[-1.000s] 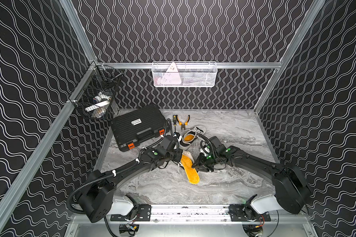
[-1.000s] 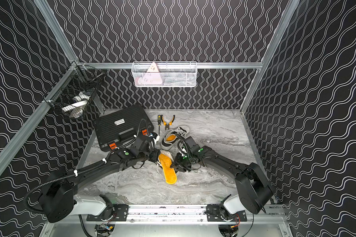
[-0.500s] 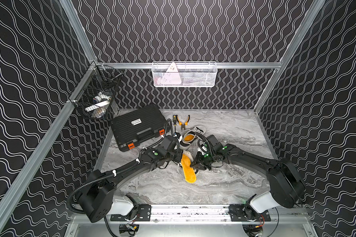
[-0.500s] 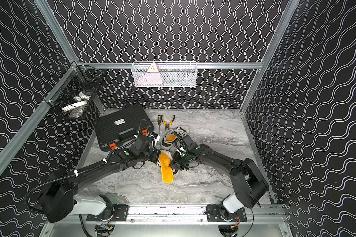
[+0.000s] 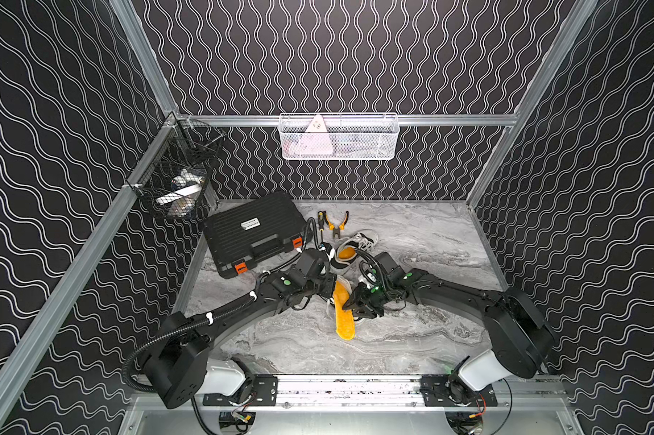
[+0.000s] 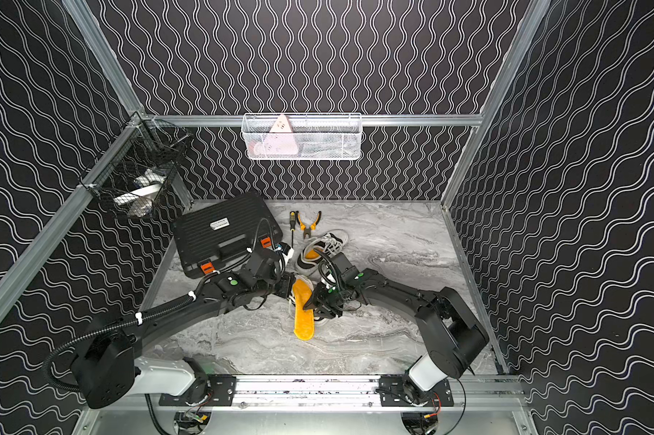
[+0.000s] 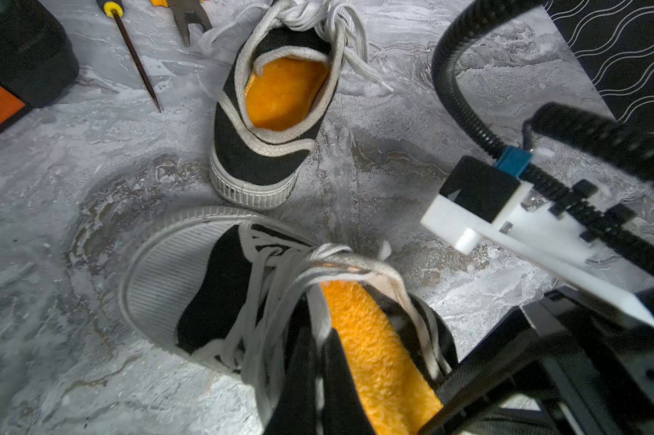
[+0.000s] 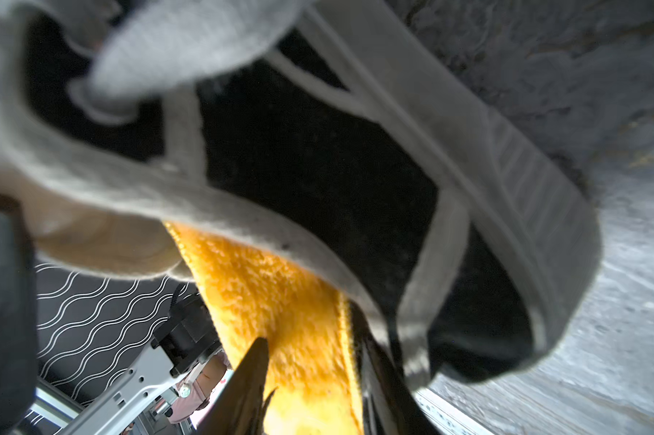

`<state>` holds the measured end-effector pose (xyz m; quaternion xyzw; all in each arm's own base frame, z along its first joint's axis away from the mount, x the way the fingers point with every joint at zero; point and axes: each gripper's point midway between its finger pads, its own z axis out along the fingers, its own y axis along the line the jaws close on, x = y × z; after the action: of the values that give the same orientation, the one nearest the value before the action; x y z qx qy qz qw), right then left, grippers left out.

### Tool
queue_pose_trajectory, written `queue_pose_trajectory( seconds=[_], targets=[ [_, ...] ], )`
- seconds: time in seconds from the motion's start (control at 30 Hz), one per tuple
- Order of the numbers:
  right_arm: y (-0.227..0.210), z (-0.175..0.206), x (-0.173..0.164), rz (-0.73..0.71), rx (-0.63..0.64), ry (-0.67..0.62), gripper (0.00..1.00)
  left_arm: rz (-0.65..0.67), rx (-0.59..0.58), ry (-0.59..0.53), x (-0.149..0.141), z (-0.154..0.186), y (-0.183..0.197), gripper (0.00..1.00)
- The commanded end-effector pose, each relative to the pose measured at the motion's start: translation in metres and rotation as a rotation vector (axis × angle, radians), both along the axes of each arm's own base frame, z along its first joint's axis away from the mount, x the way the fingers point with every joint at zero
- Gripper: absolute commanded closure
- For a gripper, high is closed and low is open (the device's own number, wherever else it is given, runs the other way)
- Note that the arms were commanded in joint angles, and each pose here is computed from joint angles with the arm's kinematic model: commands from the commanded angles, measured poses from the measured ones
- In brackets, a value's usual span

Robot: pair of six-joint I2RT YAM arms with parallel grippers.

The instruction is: Insert the insole into the shoe

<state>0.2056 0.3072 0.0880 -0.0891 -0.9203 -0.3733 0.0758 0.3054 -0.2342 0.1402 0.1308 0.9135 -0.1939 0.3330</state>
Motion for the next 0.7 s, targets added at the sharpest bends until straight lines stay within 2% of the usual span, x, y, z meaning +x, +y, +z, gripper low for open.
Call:
queue_pose_trajectory(
  seconds=[0.0, 0.33, 0.67],
  targets=[
    [-0.003, -0.001, -0.002, 0.000, -0.033, 0.006, 0.52, 0.028, -0.007, -0.047, 0.009, 0.012, 0.001, 1.00],
    [-0.022, 0.013, -0.012, -0.042, -0.060, -0.031, 0.50, 0.056, 0.000, -0.052, 0.010, 0.012, 0.005, 1.00],
    [-0.006, 0.005, -0.015, -0.092, 0.013, 0.006, 0.46, 0.049, -0.020, -0.048, 0.010, 0.013, 0.001, 1.00]
  ],
)
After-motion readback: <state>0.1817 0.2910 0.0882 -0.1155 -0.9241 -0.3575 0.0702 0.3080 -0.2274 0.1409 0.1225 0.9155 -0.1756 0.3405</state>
